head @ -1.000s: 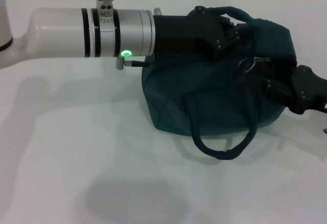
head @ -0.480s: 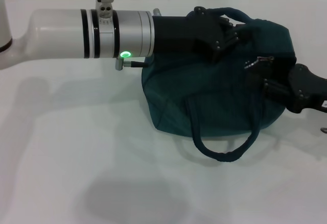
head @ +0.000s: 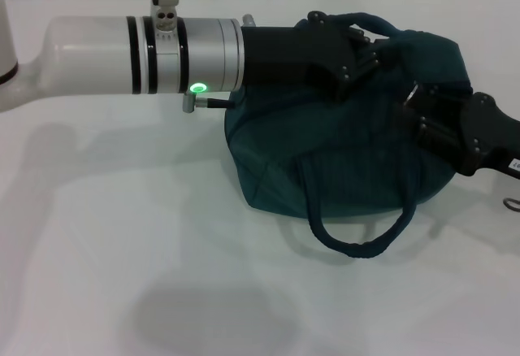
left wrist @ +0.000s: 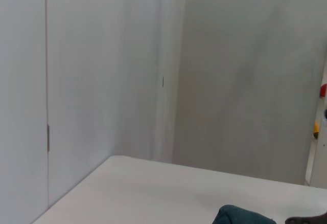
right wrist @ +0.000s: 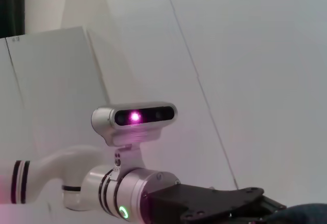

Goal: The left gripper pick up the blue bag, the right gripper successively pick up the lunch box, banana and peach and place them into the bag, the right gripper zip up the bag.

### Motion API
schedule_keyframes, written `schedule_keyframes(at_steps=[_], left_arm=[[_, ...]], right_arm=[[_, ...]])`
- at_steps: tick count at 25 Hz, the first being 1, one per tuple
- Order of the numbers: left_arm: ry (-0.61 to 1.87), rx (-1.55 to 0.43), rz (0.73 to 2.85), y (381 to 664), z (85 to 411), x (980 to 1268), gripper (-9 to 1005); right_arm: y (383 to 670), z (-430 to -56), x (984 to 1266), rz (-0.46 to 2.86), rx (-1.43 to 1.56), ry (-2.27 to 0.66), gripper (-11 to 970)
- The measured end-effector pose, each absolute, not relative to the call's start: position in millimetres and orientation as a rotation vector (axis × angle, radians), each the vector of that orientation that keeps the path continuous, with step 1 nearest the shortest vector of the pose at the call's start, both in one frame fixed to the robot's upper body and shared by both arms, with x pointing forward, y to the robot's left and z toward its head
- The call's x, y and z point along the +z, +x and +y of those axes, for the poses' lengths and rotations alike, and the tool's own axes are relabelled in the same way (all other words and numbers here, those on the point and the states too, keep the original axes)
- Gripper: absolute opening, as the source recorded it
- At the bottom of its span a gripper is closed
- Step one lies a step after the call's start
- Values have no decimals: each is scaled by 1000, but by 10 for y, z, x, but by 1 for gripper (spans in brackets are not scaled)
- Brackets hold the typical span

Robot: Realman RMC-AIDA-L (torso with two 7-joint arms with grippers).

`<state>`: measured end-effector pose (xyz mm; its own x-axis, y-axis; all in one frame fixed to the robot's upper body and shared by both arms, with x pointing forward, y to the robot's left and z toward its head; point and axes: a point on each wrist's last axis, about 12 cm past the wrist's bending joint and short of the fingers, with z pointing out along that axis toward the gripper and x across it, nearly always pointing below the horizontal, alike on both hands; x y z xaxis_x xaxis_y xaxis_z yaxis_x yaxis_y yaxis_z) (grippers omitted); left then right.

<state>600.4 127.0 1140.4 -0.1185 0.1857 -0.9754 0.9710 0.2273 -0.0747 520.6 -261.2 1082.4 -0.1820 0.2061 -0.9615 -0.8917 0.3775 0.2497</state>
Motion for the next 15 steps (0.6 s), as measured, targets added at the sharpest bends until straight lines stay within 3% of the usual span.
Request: schedule_keyframes(at_steps=[15], left_arm=[[1131,-1004,1513,5994,1294,11397,44]], right_arm=[[5105,-2532,10720,1345,1020,-630,215]])
